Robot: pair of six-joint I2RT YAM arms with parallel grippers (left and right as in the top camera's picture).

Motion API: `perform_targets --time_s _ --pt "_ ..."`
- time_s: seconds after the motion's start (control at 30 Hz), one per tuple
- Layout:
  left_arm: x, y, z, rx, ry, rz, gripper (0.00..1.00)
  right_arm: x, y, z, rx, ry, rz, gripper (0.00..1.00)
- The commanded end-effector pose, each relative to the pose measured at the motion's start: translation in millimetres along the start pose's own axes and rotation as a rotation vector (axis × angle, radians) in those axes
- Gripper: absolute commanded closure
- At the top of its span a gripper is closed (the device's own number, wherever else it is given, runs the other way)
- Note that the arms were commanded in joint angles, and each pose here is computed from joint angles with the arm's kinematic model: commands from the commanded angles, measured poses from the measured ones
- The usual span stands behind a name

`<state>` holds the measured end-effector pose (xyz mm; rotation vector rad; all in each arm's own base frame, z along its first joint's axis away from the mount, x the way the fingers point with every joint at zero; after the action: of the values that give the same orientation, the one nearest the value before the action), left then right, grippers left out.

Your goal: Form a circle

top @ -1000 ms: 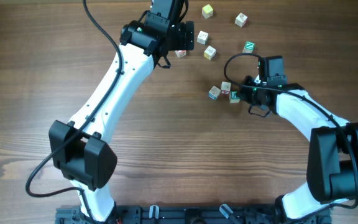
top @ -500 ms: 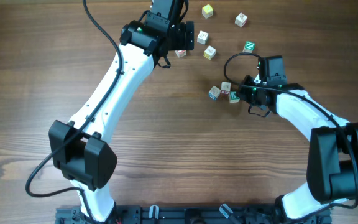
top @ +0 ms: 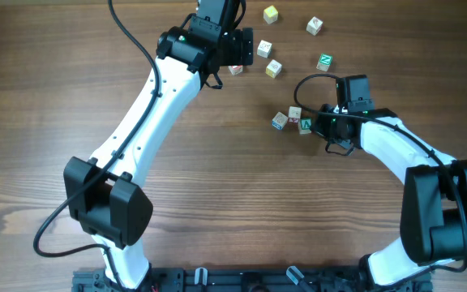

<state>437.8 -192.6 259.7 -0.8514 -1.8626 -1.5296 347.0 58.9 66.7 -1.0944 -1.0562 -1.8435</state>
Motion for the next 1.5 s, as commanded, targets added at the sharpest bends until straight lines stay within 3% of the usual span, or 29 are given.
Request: perform_targets --time_s 0.0,0.73,0.97,1.47 --pt "14 10 -1 0.0 -0.01 -0.041 0.0 1 -1 7 -0.02 0.056 0.039 0.96" --pt "14 10 -1 0.0 -0.01 -0.041 0.0 2 -16 5 -0.051 0.067 0.134 0.96" --pt "14 10 -1 0.0 -0.01 -0.041 0.0 1 0 -7 -0.039 -0.059 0.01 0.96" --pt "14 10 -1 0.0 -0.011 -0.041 0.0 1 9 4 -0.032 0.017 -0.031 0.96"
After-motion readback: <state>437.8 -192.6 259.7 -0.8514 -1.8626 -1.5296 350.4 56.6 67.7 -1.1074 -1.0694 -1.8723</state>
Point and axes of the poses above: each gripper's point midway between its finger pads, its own x axis back along the fingers, its own z axis along the line the jaws close on, y = z × x, the point moved 6 cm from there along x, back along the fingers, and after that the axes turned 7 degrees about x, right-handed, at the moved point
